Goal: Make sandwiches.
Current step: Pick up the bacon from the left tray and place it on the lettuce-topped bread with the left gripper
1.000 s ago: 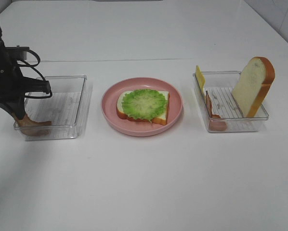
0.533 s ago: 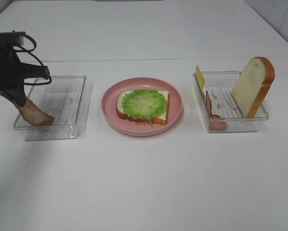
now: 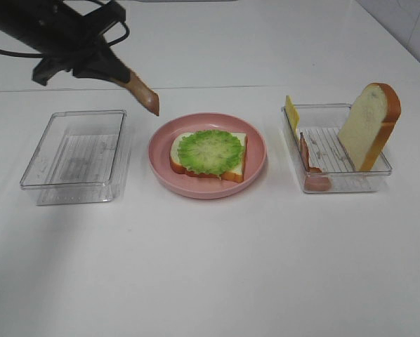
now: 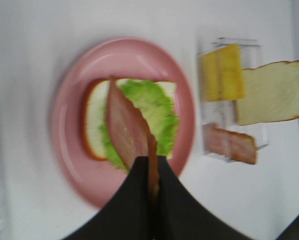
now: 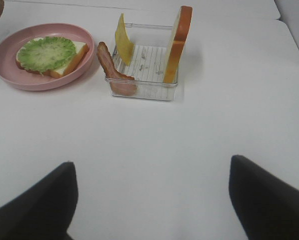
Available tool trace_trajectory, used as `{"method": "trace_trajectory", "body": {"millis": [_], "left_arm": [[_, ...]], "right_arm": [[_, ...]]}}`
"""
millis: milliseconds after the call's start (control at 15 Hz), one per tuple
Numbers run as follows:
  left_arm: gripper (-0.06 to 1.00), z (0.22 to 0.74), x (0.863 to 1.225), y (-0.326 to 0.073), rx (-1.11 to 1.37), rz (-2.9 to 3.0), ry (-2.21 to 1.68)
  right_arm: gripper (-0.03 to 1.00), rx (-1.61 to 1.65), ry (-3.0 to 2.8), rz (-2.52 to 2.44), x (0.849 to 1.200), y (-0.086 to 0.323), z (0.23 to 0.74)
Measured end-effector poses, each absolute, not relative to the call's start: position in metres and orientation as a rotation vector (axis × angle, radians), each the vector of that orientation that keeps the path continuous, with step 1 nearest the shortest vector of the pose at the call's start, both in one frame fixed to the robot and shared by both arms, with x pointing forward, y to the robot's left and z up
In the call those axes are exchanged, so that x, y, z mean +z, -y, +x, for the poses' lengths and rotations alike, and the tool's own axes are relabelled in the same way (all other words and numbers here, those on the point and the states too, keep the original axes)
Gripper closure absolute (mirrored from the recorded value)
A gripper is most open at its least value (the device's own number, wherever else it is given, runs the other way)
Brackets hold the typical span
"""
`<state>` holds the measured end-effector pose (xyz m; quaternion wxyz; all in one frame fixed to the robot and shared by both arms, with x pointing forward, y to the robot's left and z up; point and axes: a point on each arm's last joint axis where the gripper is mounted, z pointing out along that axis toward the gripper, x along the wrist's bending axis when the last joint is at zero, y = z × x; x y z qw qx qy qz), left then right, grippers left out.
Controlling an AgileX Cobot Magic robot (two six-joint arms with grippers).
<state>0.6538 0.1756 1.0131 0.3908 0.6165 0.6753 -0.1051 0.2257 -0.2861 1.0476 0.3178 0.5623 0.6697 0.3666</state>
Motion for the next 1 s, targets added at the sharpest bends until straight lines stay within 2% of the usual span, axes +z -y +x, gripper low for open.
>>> {"method": "trace_trajectory", "body": {"millis": [133, 600, 800, 1000], "left_arm": [[0.94, 0.656, 1.009, -0.15, -0.338, 1.493, -1.635], [0.94, 0.651, 0.946, -0.055, -0.488, 1.378, -1.519], [0.94, 0.649, 0.916, -0.047, -0.507, 1.43, -1.55], [0.94, 0.653, 0.912, -0.062, -0.488, 1.477, -1.589]], "right_arm": [[0.19, 0.964, -1.762, 1.48, 1.048, 0.286, 0.226], [0.19, 0.964, -1.762, 1.48, 1.048, 0.286, 0.226], [0.19, 0.964, -1.762, 1.48, 1.048, 0.286, 0.226], [0.19, 0.964, -1.762, 1.48, 1.048, 0.286, 0.226]]}}
